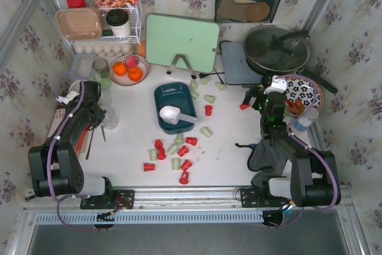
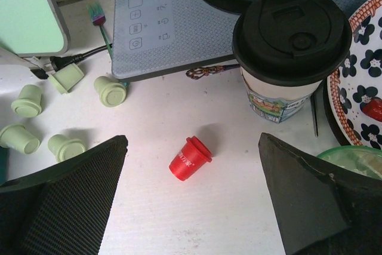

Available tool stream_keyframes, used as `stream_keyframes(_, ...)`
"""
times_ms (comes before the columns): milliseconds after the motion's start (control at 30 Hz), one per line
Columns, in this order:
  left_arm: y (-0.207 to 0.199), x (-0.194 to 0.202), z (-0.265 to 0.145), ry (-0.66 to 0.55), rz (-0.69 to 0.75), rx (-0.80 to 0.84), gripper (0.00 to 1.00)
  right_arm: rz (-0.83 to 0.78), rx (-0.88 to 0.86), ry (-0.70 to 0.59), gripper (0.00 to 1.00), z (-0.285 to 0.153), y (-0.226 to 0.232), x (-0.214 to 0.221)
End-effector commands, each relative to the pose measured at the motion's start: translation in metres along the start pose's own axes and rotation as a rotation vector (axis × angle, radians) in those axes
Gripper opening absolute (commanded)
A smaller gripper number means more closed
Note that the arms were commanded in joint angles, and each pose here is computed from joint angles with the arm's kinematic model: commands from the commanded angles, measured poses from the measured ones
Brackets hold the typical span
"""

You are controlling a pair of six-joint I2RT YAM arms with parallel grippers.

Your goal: Mix the coffee capsules in the storage basket

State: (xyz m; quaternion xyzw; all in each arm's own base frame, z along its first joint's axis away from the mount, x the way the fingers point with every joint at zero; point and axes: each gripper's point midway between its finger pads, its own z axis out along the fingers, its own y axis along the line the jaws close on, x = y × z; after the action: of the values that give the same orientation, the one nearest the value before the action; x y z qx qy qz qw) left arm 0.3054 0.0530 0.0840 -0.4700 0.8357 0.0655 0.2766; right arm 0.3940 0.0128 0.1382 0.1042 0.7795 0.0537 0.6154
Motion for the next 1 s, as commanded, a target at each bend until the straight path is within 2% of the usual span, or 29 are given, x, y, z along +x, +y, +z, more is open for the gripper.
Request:
stream_keyframes(0, 0.003, -0.011, 0.009, -0.024, -0.027, -0.038, 0.0, -0.006, -0.01, -0.008, 1.0, 0.002, 0.003, -0.004)
stream_keyframes(67, 0.004, -0.013, 0.012, -0.022, -0.026, -0.048, 0.01, -0.007, -0.013, -0.004, 1.0, 0.002, 0.003, -0.003)
stream_keyframes(100, 0.004, -0.014, 0.012, -0.026, -0.023, -0.051, 0.05, -0.007, -0.015, -0.003, 1.0, 0.002, 0.004, -0.003)
stream_keyframes(167, 0.004, -0.018, 0.011, -0.037, -0.019, -0.053, 0.17, -0.008, -0.023, 0.0, 1.0, 0.003, 0.005, -0.002)
stream_keyframes(233, 0.002, -0.021, 0.01, -0.044, -0.011, -0.038, 0.23, -0.008, -0.042, 0.001, 1.0, 0.003, 0.008, -0.002)
stream_keyframes(367, -0.009, -0.026, -0.002, -0.055, 0.007, 0.035, 0.45, -0.014, -0.077, -0.001, 1.0, 0.002, 0.015, -0.003)
stream_keyframes(433, -0.012, -0.029, -0.012, -0.062, 0.014, 0.073, 0.53, -0.025, -0.093, -0.005, 1.0, 0.002, 0.02, -0.004)
stream_keyframes(733, -0.024, -0.03, -0.082, -0.038, 0.173, 0.306, 0.72, -0.15, -0.19, -0.024, 1.0, -0.004, 0.056, -0.008)
stream_keyframes(967, -0.029, -0.002, -0.128, 0.056, 0.386, 0.524, 0.8, -0.275, -0.241, -0.038, 1.0, -0.011, 0.089, -0.003)
